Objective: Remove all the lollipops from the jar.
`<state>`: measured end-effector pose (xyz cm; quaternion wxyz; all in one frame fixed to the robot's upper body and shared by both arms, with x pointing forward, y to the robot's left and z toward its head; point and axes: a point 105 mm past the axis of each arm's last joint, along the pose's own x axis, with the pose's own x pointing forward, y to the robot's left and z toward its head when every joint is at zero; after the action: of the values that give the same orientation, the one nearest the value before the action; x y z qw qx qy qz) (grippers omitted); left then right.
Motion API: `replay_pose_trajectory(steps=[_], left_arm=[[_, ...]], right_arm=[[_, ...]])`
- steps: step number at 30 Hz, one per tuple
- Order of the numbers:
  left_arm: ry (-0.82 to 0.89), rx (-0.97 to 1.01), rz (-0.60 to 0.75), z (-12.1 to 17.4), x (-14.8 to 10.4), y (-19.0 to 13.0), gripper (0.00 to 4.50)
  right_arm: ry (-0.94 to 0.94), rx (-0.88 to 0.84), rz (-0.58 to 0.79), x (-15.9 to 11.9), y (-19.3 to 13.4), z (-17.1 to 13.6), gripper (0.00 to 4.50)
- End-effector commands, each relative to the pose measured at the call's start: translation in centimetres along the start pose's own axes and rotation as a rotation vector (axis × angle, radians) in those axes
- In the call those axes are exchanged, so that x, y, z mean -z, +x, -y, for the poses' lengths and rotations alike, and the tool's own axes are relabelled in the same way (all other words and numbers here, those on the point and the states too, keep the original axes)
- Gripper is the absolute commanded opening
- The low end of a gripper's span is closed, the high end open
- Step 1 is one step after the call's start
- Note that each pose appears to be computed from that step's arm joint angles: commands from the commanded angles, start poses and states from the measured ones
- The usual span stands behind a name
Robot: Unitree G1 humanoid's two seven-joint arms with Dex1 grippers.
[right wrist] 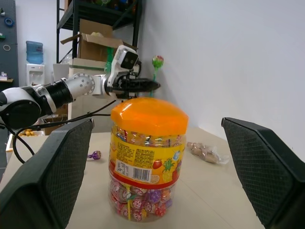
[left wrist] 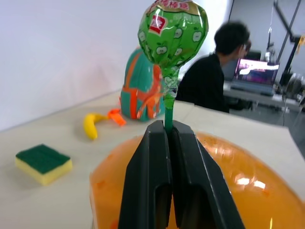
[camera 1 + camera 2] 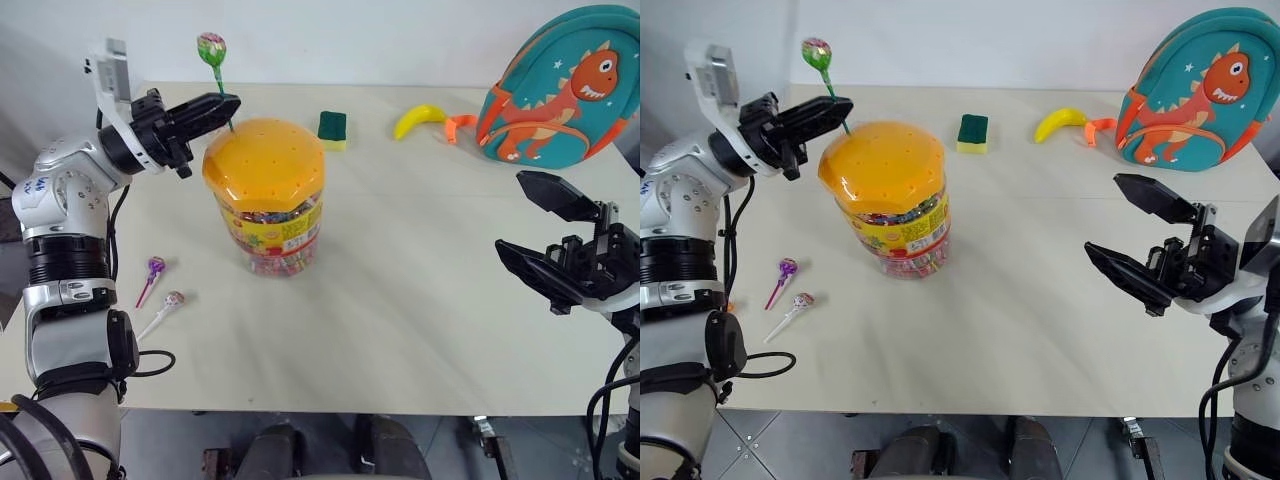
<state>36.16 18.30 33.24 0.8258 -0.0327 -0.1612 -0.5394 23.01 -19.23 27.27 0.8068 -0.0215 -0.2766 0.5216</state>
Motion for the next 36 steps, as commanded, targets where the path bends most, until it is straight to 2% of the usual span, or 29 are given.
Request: replay_pose_trajectory(steps=[1, 3, 8, 12, 16, 19, 22, 25, 31, 35, 36], left_arm=[[0.082, -0.021, 0.099, 0.6, -4.6, -1.7, 0.01], [0.087, -0.07, 0.107, 0.3, -5.4, -3.2, 0.01], [0.138, -0.413, -0.204, -1.2, -3.8, -11.7, 0.01], [0.047, -0.618, -0.454, 0.3, -0.8, -19.0, 0.01], [-0.067, -0.768, -0.694, 3.6, 4.9, -25.7, 0.01], [-0.093, -0.816, -0.73, 5.2, 7.5, -27.2, 0.01], [-0.101, -0.891, -0.702, 5.4, 8.0, -27.3, 0.01], [-0.135, -0.841, -0.693, 6.3, 9.1, -26.5, 0.01], [-0.153, -0.799, -0.654, 6.1, 9.5, -25.0, 0.01], [-0.207, -0.826, -0.701, 5.7, 10.5, -25.3, 0.01], [-0.225, -0.845, -0.698, 5.5, 10.5, -25.4, 0.24]], right_arm=[[-0.024, -0.034, 0.022, -0.6, 0.5, -0.4, 4.5], [-0.014, -0.046, 0.023, -0.5, 0.6, -0.3, 4.5], [0.029, -0.105, 0.017, 0.2, 1.2, -0.4, 4.5], [0.068, -0.175, -0.014, 1.5, 1.4, -1.0, 4.5], [0.093, -0.285, -0.066, 3.2, 1.6, -1.9, 4.5], [0.124, -0.347, -0.089, 4.5, 1.8, -2.5, 4.5], [0.137, -0.409, -0.126, 5.4, 1.7, -3.1, 4.5], [0.135, -0.421, -0.139, 5.9, 1.8, -3.0, 4.5], [0.136, -0.416, -0.139, 6.5, 2.1, -2.7, 4.5], [0.142, -0.418, -0.141, 6.6, 2.2, -2.8, 4.5], [0.144, -0.416, -0.143, 6.7, 2.1, -2.8, 4.5]])
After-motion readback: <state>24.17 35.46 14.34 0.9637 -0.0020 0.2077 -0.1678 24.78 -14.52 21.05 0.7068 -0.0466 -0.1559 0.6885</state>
